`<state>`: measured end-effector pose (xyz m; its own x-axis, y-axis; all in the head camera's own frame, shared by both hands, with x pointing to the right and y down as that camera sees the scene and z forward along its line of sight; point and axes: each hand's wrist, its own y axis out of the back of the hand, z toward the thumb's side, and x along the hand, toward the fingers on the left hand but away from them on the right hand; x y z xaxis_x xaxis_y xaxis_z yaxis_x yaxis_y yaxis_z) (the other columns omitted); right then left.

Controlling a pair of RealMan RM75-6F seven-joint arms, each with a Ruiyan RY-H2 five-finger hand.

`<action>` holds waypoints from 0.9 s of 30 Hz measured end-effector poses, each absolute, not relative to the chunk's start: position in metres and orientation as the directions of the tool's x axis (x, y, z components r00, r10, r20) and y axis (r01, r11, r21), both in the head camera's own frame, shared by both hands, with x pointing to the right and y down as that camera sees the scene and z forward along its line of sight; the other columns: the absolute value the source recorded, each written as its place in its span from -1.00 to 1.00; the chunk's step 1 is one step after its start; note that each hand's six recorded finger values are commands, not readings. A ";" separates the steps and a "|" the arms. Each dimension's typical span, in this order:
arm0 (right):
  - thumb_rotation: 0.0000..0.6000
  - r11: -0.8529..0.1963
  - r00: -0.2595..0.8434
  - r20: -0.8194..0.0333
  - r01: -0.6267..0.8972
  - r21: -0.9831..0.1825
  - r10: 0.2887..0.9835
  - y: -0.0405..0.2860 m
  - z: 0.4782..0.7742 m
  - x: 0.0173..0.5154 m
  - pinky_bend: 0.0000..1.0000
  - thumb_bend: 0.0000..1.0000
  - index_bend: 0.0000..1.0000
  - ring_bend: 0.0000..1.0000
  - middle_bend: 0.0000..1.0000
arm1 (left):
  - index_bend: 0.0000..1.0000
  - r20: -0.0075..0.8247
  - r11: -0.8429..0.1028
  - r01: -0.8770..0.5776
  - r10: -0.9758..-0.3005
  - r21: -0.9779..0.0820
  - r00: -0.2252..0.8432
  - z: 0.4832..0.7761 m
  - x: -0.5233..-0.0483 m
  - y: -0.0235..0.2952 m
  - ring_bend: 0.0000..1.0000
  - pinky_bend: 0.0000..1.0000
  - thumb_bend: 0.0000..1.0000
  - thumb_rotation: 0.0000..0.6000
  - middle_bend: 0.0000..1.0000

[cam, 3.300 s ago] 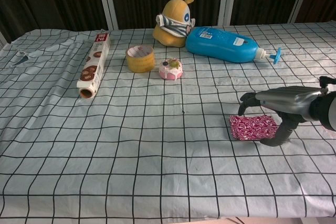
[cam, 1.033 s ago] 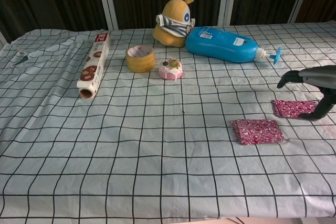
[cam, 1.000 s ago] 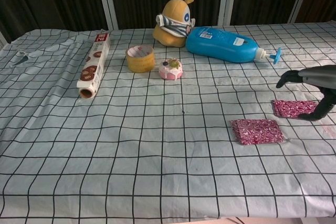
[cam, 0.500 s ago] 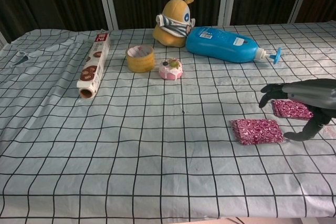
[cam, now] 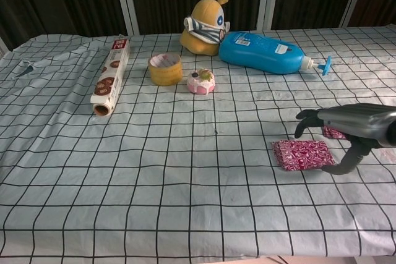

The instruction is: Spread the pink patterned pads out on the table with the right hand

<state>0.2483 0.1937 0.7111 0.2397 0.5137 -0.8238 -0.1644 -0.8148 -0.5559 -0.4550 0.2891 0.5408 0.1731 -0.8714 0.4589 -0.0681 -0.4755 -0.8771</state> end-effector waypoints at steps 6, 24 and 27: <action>1.00 -0.814 0.244 -0.823 -0.165 -0.557 0.513 0.195 0.712 0.246 -0.98 -0.45 -0.52 -1.00 -1.00 | -1.00 0.457 -0.474 -0.069 -0.872 -0.878 0.175 0.540 -0.455 0.290 -1.00 -1.00 -0.10 1.00 -0.90; 1.00 -0.808 0.235 -0.817 -0.160 -0.567 0.527 0.193 0.711 0.246 -0.98 -0.45 -0.32 -1.00 -1.00 | -1.00 0.454 -0.471 -0.071 -0.873 -0.879 0.176 0.540 -0.455 0.289 -1.00 -1.00 -0.10 1.00 -0.90; 1.00 -0.808 0.234 -0.817 -0.160 -0.567 0.527 0.193 0.711 0.246 -0.98 -0.45 -0.28 -1.00 -1.00 | -1.00 0.454 -0.471 -0.071 -0.874 -0.879 0.176 0.539 -0.455 0.290 -1.00 -1.00 -0.10 1.00 -0.90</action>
<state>0.2460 0.1934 0.7108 0.2336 0.5265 -0.8174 -0.1605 -0.8083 -0.5665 -0.4552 0.2896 0.5394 0.1761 -0.8735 0.4538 -0.0710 -0.4711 -0.8792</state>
